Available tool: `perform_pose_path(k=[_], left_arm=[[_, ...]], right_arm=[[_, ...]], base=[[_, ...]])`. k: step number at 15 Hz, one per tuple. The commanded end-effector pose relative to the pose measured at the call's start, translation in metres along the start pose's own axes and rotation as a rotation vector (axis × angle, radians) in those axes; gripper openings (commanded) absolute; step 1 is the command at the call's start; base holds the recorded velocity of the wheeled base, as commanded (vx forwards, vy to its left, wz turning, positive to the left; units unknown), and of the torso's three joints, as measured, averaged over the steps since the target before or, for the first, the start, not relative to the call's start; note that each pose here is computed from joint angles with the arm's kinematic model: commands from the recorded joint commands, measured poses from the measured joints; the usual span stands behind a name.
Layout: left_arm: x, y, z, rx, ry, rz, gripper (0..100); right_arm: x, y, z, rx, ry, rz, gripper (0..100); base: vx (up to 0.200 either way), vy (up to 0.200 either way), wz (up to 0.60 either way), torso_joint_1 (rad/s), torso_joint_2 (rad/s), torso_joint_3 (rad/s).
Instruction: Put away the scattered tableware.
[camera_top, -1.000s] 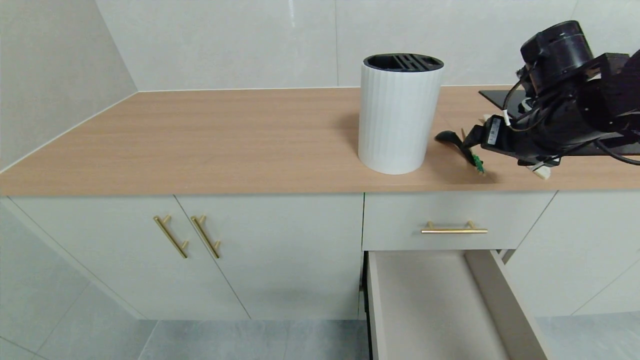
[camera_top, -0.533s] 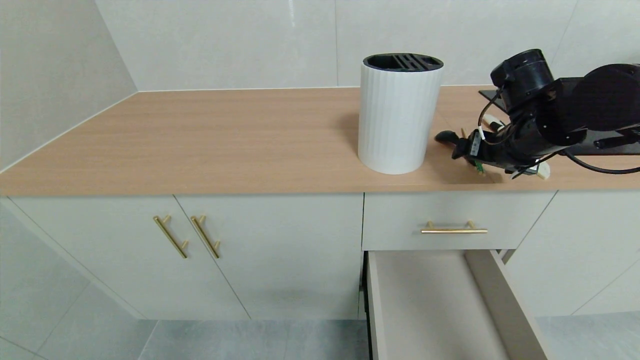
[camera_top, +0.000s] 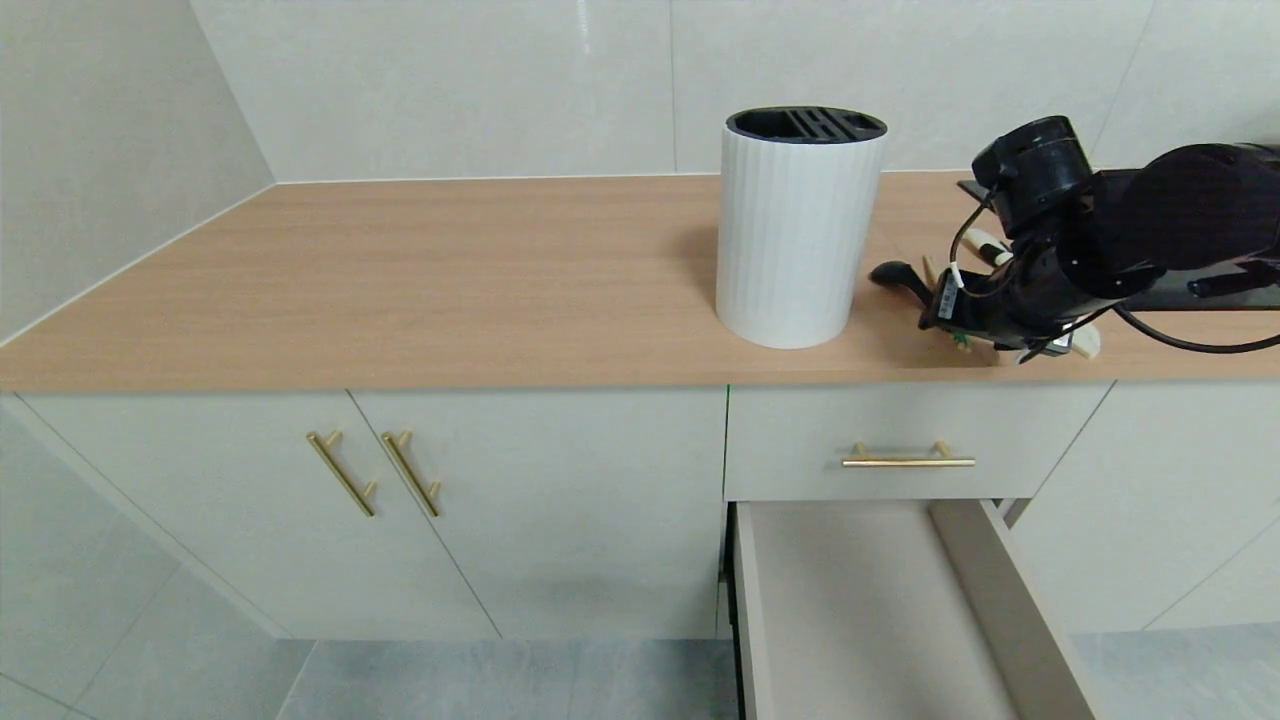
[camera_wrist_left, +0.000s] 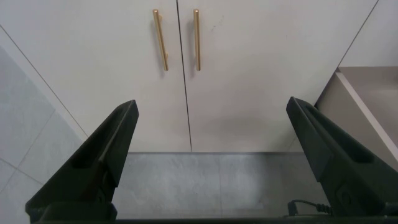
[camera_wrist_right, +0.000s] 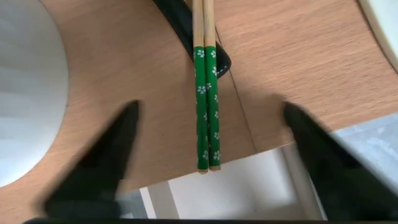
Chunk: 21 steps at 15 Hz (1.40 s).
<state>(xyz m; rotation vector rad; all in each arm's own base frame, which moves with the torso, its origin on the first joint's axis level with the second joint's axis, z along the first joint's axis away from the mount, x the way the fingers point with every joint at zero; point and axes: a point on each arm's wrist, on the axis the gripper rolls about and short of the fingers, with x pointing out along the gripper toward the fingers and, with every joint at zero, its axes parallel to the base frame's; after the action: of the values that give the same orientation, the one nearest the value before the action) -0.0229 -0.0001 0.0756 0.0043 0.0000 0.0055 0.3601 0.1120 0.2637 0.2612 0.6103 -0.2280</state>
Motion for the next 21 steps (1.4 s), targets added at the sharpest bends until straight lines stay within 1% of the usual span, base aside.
perform_pose_path(k=[1, 5, 6, 7, 8, 9, 10, 13, 14, 15, 16, 17, 18, 19, 20, 21], left_arm=[[0.0, 0.0, 0.0, 0.0, 0.0, 0.001, 100], [0.0, 0.0, 0.0, 0.0, 0.0, 0.001, 100], [0.0, 0.0, 0.0, 0.0, 0.0, 0.001, 100], [0.0, 0.0, 0.0, 0.0, 0.0, 0.001, 100], [0.0, 0.0, 0.0, 0.0, 0.002, 0.001, 100], [0.0, 0.0, 0.0, 0.0, 0.0, 0.001, 100], [0.0, 0.0, 0.0, -0.001, 0.0, 0.001, 100], [0.0, 0.0, 0.0, 0.0, 0.0, 0.001, 100], [0.0, 0.0, 0.0, 0.0, 0.002, 0.001, 100], [0.0, 0.0, 0.0, 0.0, 0.0, 0.001, 100], [0.0, 0.0, 0.0, 0.0, 0.0, 0.001, 100], [0.0, 0.0, 0.0, 0.0, 0.002, 0.001, 100], [0.0, 0.0, 0.0, 0.0, 0.0, 0.001, 100], [0.0, 0.0, 0.0, 0.0, 0.0, 0.001, 100], [0.0, 0.0, 0.0, 0.0, 0.002, 0.001, 100], [0.0, 0.0, 0.0, 0.0, 0.002, 0.001, 100]], right_arm=[[0.0, 0.0, -0.001, -0.003, 0.004, 0.0, 0], [-0.007, -0.002, 0.001, 0.001, -0.001, 0.001, 0], [-0.017, -0.004, 0.005, 0.01, -0.019, 0.011, 0], [-0.041, -0.013, 0.009, 0.021, -0.047, 0.028, 0], [-0.052, -0.018, 0.01, 0.025, -0.058, 0.036, 0], [-0.079, -0.03, 0.009, 0.033, -0.078, 0.059, 0], [-0.101, -0.041, 0.003, 0.032, -0.084, 0.076, 0], [-0.154, -0.069, -0.034, -0.014, -0.042, 0.182, 0], [-0.172, -0.079, -0.043, -0.021, -0.042, 0.232, 0], [-0.194, -0.091, -0.056, -0.037, -0.038, 0.316, 0], [-0.213, -0.101, -0.064, -0.046, -0.049, 0.385, 0], [-0.225, -0.11, -0.068, -0.048, -0.059, 0.42, 0], [-0.233, -0.118, -0.075, -0.066, -0.039, 0.427, 0], [-0.235, -0.122, -0.081, -0.085, -0.007, 0.42, 0], [-0.238, -0.13, -0.096, -0.182, 0.104, 0.411, 0], [-0.242, -0.135, -0.107, -0.327, 0.186, 0.463, 0]], base=[[0.0, 0.0, 0.0, 0.0, 0.0, 0.0], [0.0, 0.0, 0.0, 0.0, 0.0, 0.0], [0.0, 0.0, 0.0, 0.0, 0.0, 0.0], [0.0, 0.0, 0.0, 0.0, 0.0, 0.0], [0.0, 0.0, 0.0, 0.0, 0.0, 0.0], [0.0, 0.0, 0.0, 0.0, 0.0, 0.0], [0.0, 0.0, 0.0, 0.0, 0.0, 0.0], [0.0, 0.0, 0.0, 0.0, 0.0, 0.0], [0.0, 0.0, 0.0, 0.0, 0.0, 0.0], [0.0, 0.0, 0.0, 0.0, 0.0, 0.0], [0.0, 0.0, 0.0, 0.0, 0.0, 0.0], [0.0, 0.0, 0.0, 0.0, 0.0, 0.0], [0.0, 0.0, 0.0, 0.0, 0.0, 0.0], [0.0, 0.0, 0.0, 0.0, 0.0, 0.0], [0.0, 0.0, 0.0, 0.0, 0.0, 0.0], [0.0, 0.0, 0.0, 0.0, 0.0, 0.0]])
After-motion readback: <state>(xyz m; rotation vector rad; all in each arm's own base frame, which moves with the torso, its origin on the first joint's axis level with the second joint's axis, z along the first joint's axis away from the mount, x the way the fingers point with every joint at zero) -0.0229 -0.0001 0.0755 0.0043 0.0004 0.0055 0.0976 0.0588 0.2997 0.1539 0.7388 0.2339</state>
